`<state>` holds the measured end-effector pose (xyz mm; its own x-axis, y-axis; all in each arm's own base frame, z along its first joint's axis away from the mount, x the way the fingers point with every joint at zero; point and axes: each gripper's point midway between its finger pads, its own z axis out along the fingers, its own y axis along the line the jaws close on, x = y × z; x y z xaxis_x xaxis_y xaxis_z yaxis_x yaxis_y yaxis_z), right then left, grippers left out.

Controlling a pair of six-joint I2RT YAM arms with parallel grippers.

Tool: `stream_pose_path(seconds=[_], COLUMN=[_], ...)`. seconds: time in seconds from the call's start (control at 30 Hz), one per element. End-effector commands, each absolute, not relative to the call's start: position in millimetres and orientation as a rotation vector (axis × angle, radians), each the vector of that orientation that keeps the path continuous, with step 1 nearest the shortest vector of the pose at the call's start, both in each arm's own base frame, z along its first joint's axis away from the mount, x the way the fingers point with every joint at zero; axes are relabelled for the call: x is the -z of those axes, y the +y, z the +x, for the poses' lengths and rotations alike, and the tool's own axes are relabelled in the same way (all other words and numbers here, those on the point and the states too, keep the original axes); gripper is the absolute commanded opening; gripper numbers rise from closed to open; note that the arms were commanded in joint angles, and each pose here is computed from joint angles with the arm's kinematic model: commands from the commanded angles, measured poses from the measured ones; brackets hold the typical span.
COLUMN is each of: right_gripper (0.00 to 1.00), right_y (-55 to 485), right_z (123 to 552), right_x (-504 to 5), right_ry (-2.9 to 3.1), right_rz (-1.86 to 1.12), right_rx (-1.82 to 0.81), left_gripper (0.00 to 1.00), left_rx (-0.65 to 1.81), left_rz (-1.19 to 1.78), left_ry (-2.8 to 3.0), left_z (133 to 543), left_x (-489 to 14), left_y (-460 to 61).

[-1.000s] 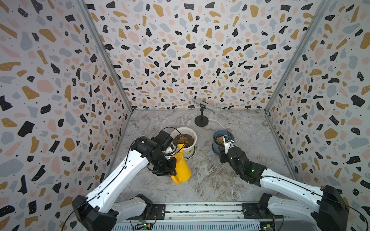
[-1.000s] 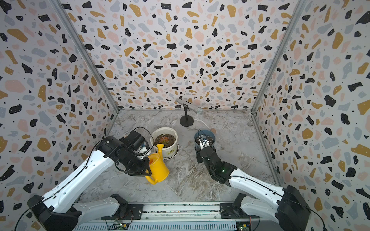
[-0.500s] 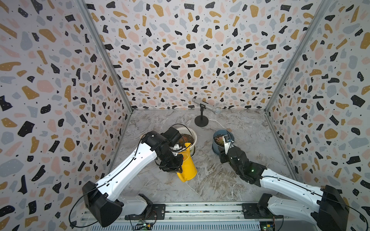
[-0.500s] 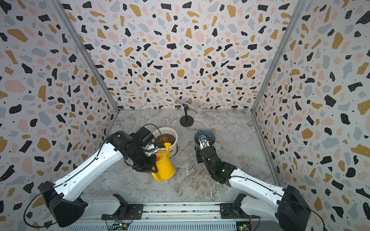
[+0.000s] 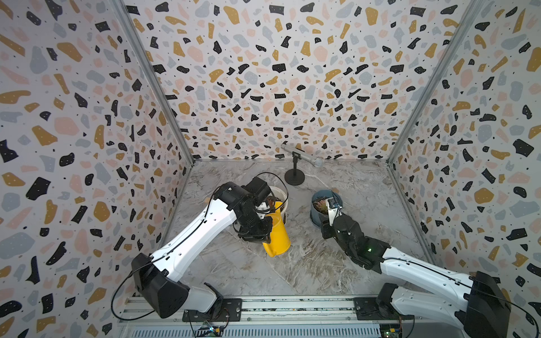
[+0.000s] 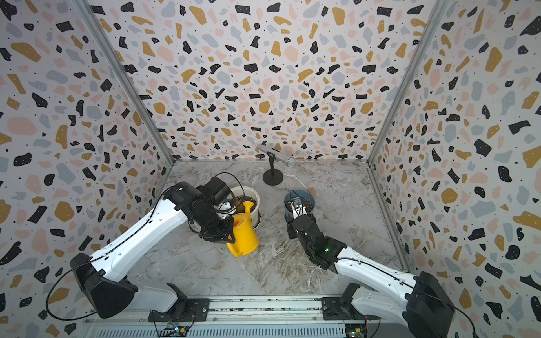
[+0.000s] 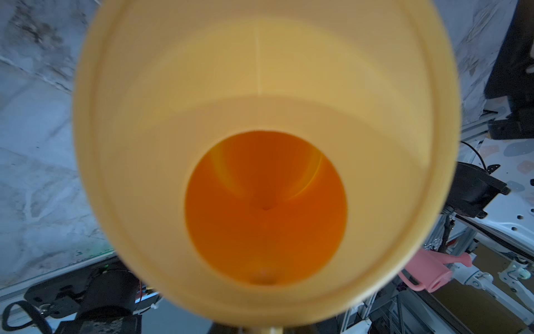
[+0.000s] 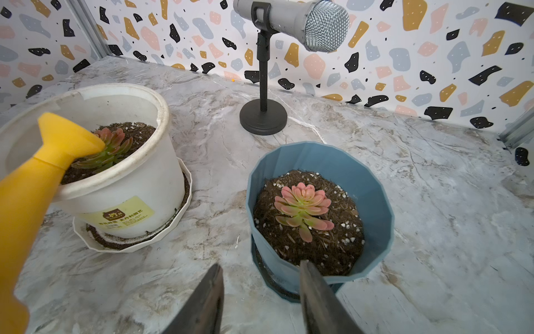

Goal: Water the succulent around the soil edge
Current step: Water the soil of the potted plant with water.

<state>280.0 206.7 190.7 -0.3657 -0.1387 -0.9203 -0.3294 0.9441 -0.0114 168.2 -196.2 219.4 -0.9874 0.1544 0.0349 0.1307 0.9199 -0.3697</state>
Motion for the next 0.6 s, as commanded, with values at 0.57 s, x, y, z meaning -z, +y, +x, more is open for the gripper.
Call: stream_pose_path(seconds=[0.57], right_gripper=[0.62], right_y=[177.0], right_z=[268.3], right_x=[-219.1], right_ry=[1.806], right_rz=[-0.192], right_rx=[-0.267], left_gripper=[0.0], left_rx=[-0.964], left_rz=[-0.679], left_ry=[-3.263], left_z=[127.6], left_x=[-259.7], left_y=[-196.7])
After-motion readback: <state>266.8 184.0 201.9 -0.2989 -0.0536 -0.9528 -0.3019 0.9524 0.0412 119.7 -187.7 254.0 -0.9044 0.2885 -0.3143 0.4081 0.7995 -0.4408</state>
